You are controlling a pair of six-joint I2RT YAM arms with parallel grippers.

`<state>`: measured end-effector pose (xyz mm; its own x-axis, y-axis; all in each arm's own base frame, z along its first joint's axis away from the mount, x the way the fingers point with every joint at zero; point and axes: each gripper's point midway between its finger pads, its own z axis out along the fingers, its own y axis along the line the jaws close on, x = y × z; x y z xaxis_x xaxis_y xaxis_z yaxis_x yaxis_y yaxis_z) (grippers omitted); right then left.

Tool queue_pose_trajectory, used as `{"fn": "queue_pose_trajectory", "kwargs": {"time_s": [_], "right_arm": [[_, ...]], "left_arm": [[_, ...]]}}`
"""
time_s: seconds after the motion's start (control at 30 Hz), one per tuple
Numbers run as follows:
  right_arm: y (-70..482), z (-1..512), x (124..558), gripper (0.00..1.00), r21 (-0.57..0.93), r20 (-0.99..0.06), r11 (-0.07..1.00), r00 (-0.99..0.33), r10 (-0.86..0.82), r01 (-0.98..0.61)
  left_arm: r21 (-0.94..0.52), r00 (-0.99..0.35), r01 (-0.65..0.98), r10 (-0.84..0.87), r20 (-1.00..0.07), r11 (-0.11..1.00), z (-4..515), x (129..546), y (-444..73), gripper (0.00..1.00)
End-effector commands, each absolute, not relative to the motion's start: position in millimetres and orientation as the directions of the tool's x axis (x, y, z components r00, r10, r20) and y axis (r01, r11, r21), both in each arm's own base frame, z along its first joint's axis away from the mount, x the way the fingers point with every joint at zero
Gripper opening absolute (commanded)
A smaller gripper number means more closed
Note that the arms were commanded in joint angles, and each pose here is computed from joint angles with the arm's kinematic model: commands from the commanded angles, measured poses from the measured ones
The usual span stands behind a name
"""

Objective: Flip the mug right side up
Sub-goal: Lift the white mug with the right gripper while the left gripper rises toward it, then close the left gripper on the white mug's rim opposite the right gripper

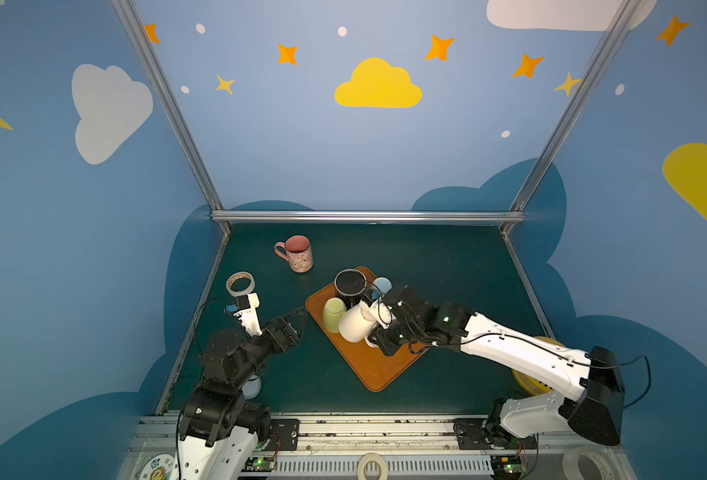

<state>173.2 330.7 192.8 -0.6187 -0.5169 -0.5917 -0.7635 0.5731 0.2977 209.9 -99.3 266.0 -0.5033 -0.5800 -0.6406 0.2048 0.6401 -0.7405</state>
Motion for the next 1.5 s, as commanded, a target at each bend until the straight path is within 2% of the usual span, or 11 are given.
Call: {"fn": "queue_pose_trajectory", "kwargs": {"time_s": [0.0, 0.23, 0.5, 0.63, 1.13, 1.37, 1.47], "right_arm": [[341, 252, 178, 0.00, 0.378, -0.728, 0.461, -0.565, -0.388, -0.803], [331, 305, 196, 0.00, 0.406, -0.797, 0.401, -0.533, -0.283, -0.821], [327, 358, 219, 0.00, 0.460, -0.837, 0.319, -0.525, -0.155, -0.829], [324, 382, 232, 0.00, 0.479, -0.849, 0.275, -0.520, -0.096, -0.834], [312, 437, 273, 0.00, 0.470, -0.881, 0.159, -0.471, 0.028, -0.868], [311, 442, 285, 0.00, 0.466, -0.885, 0.121, -0.465, 0.041, -0.876], [313, 440, 288, 0.00, 0.474, -0.880, 0.105, -0.473, 0.034, -0.874]], "left_arm": [[-0.772, -0.508, 0.313, -0.589, -0.629, 0.553, 287, 209, -115, 0.97], [-0.798, -0.559, 0.419, -0.569, -0.603, 0.434, 282, 215, -140, 0.88], [-0.746, -0.575, 0.551, -0.477, -0.664, 0.374, 294, 221, -186, 0.82], [-0.724, -0.581, 0.623, -0.445, -0.682, 0.297, 317, 229, -211, 0.77], [-0.683, -0.581, 0.716, -0.419, -0.698, 0.144, 387, 287, -260, 0.76], [-0.706, -0.613, 0.703, -0.428, -0.664, 0.086, 389, 313, -260, 0.55], [-0.707, -0.618, 0.703, -0.425, -0.661, 0.077, 391, 321, -262, 0.50]]}}
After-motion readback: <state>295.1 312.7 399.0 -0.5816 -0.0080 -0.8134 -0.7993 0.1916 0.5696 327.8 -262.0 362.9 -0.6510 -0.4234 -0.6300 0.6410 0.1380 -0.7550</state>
